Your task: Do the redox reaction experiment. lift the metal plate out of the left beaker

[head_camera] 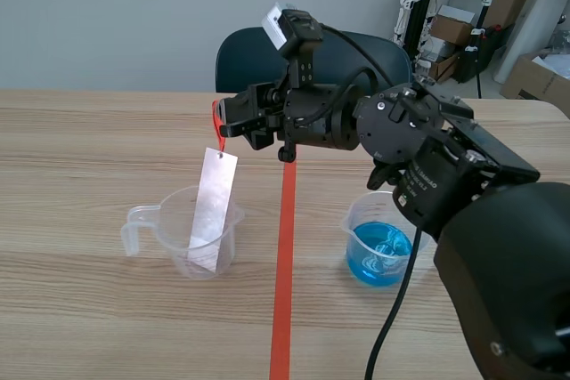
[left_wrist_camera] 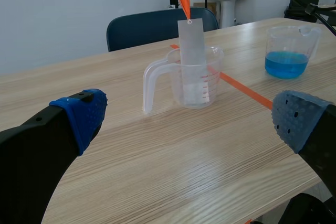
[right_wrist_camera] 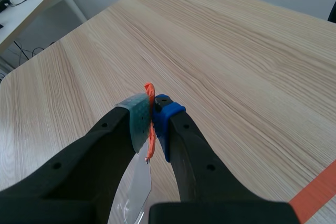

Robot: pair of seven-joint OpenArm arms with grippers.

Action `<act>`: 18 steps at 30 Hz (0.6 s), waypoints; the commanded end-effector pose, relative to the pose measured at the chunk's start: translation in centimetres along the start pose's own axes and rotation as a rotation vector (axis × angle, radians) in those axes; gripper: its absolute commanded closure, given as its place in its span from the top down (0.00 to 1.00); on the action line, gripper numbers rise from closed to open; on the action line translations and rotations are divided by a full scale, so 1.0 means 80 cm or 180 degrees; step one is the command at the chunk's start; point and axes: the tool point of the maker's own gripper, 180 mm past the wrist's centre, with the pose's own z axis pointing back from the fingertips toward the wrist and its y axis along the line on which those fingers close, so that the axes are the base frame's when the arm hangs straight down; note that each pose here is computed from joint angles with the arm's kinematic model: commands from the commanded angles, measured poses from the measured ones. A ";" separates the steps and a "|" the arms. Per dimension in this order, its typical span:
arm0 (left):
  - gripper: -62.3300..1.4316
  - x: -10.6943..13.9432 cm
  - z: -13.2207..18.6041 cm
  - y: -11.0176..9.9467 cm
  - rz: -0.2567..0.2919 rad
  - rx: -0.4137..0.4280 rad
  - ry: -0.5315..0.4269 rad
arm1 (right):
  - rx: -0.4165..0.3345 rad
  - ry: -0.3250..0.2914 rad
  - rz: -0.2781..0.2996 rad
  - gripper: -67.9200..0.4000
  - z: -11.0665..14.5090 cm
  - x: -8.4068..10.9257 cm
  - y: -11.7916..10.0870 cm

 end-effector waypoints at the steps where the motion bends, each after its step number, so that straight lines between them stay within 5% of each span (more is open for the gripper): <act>1: 1.00 0.013 0.000 0.002 -0.0009 -0.0022 -0.0145 | 0.0155 -0.0108 0.0199 0.01 -0.007 0.028 0.016; 12: 1.00 0.013 0.000 0.002 -0.0009 -0.0021 -0.0145 | 0.0414 0.0103 0.0331 0.01 -0.021 0.007 0.052; 18: 1.00 0.013 0.000 0.002 -0.0009 -0.0022 -0.0145 | 0.0479 -0.0030 0.0292 0.01 -0.005 0.021 0.063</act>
